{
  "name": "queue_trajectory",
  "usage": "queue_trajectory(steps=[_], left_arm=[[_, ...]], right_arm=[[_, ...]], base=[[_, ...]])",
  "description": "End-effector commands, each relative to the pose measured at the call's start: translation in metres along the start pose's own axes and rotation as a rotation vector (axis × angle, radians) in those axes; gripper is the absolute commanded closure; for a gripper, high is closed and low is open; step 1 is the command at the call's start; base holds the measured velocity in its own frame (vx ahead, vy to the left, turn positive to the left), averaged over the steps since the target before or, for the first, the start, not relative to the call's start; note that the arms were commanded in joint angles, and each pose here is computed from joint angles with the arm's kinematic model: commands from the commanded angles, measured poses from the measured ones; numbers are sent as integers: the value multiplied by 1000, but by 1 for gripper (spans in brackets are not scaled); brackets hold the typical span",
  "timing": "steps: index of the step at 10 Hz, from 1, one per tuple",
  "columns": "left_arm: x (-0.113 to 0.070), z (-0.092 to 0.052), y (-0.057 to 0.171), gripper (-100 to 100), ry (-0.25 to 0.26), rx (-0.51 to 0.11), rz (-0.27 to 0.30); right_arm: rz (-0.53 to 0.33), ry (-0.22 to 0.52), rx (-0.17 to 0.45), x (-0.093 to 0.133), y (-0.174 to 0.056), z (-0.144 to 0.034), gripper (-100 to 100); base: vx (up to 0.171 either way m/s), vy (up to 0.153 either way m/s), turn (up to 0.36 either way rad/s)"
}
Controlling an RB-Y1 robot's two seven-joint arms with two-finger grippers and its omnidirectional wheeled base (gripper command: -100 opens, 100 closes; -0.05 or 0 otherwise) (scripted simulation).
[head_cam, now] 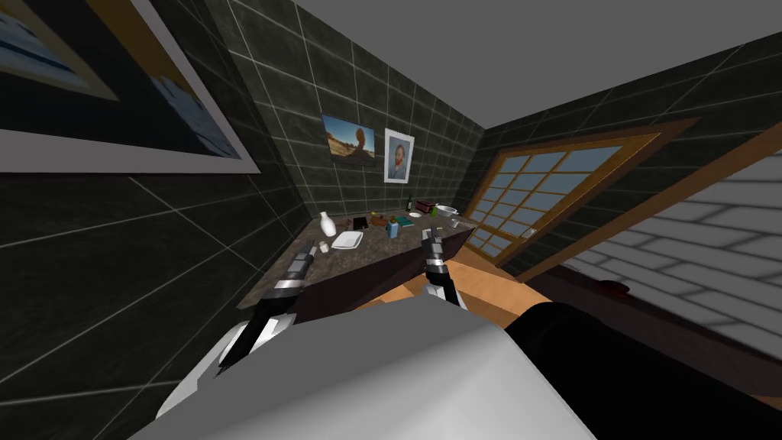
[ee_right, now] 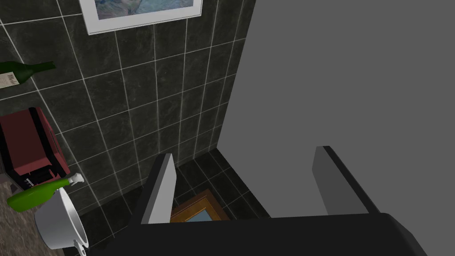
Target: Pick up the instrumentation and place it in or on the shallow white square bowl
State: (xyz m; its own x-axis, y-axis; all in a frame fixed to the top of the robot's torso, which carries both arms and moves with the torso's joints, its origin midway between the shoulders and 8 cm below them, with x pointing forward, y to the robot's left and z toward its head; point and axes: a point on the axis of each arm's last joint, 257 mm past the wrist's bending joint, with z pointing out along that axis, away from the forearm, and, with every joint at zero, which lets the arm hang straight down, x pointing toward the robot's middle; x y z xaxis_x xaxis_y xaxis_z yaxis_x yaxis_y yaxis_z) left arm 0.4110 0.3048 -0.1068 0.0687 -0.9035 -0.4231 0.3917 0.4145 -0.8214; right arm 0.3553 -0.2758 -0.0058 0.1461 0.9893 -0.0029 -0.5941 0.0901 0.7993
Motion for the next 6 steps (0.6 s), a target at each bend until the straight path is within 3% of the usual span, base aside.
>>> queue_trajectory(steps=[1, 5, 6], left_arm=[[-2, -1, 21, -100, 33, -47, 36], [-9, -2, 74, -100, 110, -163, 149], [-9, -2, 75, -100, 110, -166, 149]], right_arm=[[0, 0, 0, 0, 0, 0, 0], [0, 0, 0, 0, 0, 0, 0], [0, 0, 0, 0, 0, 0, 0]], base=[[-80, 29, -187], [-53, 24, -170], [-16, 16, -31]])
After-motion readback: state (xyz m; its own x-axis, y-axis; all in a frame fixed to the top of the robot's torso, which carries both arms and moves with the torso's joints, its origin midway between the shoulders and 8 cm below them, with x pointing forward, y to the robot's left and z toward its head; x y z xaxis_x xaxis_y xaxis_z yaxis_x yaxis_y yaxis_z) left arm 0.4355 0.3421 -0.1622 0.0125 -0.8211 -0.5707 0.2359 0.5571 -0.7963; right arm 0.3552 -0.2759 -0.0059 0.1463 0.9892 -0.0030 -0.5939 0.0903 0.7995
